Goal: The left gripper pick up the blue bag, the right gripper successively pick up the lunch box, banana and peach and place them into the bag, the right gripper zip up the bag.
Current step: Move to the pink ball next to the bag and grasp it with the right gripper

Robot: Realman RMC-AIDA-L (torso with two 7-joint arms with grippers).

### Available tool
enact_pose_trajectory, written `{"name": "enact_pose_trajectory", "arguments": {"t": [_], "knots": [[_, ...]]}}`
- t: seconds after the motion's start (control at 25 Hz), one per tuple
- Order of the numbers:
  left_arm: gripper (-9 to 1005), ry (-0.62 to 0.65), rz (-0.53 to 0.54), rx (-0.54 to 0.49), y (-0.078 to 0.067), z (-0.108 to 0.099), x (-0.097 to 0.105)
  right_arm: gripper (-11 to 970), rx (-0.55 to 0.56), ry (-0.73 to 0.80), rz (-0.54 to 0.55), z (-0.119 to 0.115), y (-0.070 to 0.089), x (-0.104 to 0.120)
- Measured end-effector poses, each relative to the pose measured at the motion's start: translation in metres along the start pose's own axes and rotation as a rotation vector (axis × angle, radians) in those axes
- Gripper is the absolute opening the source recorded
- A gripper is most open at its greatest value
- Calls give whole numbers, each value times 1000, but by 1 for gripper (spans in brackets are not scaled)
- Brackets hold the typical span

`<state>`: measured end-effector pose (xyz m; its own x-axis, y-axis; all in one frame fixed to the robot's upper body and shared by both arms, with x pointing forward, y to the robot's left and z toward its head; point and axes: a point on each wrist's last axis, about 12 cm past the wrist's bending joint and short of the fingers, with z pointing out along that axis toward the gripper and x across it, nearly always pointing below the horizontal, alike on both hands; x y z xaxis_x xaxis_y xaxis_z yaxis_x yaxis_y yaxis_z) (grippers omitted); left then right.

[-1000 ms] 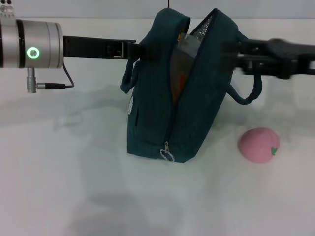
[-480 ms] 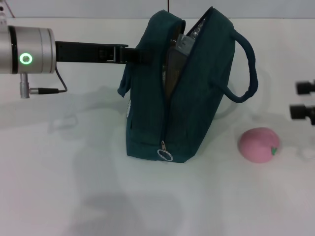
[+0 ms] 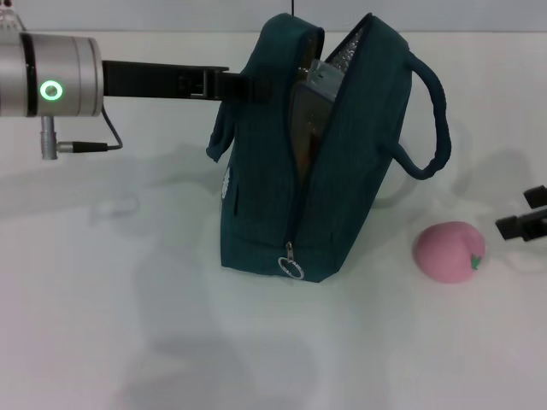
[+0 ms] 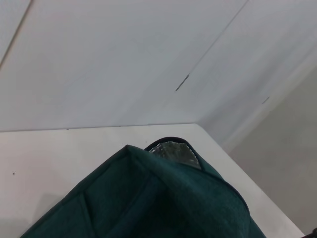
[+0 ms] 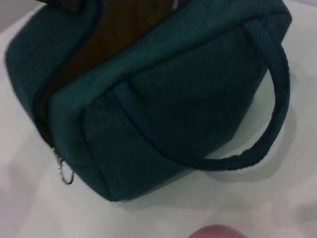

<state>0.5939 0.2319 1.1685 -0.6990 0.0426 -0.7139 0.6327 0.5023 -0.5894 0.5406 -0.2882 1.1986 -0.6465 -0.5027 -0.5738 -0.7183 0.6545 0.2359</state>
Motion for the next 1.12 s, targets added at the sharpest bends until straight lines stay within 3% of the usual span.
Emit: {"name": "enact_pose_trajectory", "arguments": {"t": [0.4,1.12], "knots": [[69,-1,0,2,0,1,0,700,-43,98,29,42,-5,-23],[69,-1,-11,0,1,0,3,633,-17,188,5,80,-9,-22]]}}
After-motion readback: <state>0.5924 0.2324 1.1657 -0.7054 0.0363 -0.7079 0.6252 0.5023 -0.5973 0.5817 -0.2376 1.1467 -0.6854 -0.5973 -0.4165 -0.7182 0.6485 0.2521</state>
